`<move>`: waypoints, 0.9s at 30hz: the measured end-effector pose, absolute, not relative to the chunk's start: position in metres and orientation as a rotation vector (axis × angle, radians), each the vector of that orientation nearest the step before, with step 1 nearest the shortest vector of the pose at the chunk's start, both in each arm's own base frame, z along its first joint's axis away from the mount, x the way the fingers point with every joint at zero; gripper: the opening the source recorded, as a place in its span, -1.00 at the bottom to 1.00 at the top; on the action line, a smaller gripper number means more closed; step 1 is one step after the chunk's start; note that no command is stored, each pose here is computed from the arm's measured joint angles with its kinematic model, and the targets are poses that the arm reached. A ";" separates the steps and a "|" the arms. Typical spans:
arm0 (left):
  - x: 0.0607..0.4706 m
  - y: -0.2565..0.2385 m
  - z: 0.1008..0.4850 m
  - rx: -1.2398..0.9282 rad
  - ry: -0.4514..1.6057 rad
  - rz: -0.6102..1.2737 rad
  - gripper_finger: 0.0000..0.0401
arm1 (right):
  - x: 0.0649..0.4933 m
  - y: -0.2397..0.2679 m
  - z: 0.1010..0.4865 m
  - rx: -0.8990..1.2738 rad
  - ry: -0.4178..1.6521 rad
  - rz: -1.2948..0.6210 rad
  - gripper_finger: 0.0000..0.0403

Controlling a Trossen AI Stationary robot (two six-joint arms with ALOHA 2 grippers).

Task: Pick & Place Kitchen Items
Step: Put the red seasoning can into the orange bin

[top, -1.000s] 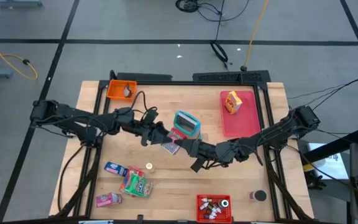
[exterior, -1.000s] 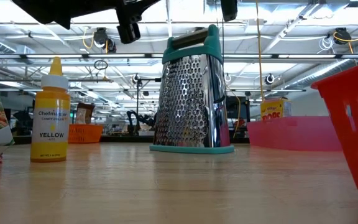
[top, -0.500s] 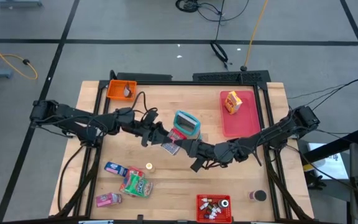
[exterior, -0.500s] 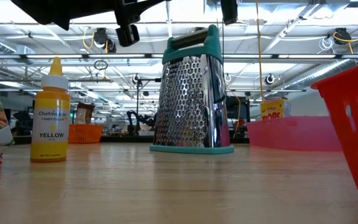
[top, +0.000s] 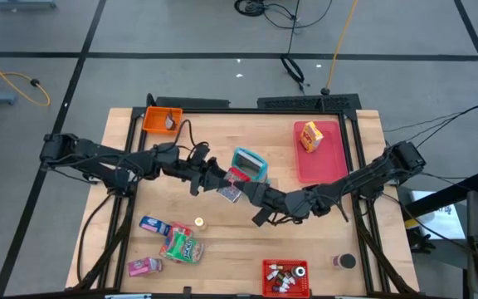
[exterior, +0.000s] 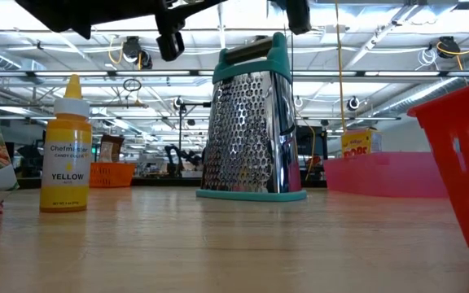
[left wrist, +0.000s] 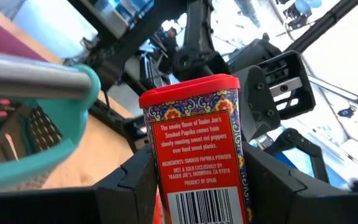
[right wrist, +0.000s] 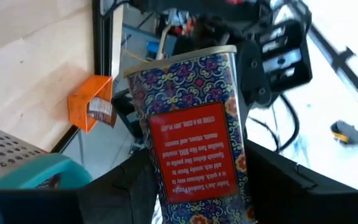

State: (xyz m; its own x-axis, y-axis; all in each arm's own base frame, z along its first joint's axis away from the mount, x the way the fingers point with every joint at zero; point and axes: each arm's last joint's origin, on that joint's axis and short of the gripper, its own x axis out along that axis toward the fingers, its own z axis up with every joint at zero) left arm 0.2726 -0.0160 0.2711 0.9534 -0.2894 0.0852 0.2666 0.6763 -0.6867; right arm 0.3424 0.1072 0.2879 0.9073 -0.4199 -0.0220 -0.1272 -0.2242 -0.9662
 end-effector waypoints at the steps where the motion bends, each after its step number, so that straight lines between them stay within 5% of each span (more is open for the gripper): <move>1: 0.271 -0.016 0.273 -0.762 0.023 -0.309 -0.09 | 0.343 0.107 0.288 -1.780 0.412 -0.298 0.00; 16: 0.241 -0.014 0.297 -0.619 -0.015 -0.244 -0.17 | 0.342 0.105 0.290 -1.667 0.418 -0.361 0.14; 21: 0.220 -0.022 0.319 -0.547 -0.078 -0.401 -0.21 | 0.340 0.100 0.292 -1.562 0.496 -0.475 0.13; 27: 0.193 -0.021 0.330 -0.479 -0.112 -0.271 -0.21 | 0.339 0.090 0.288 -1.538 0.595 -0.557 0.13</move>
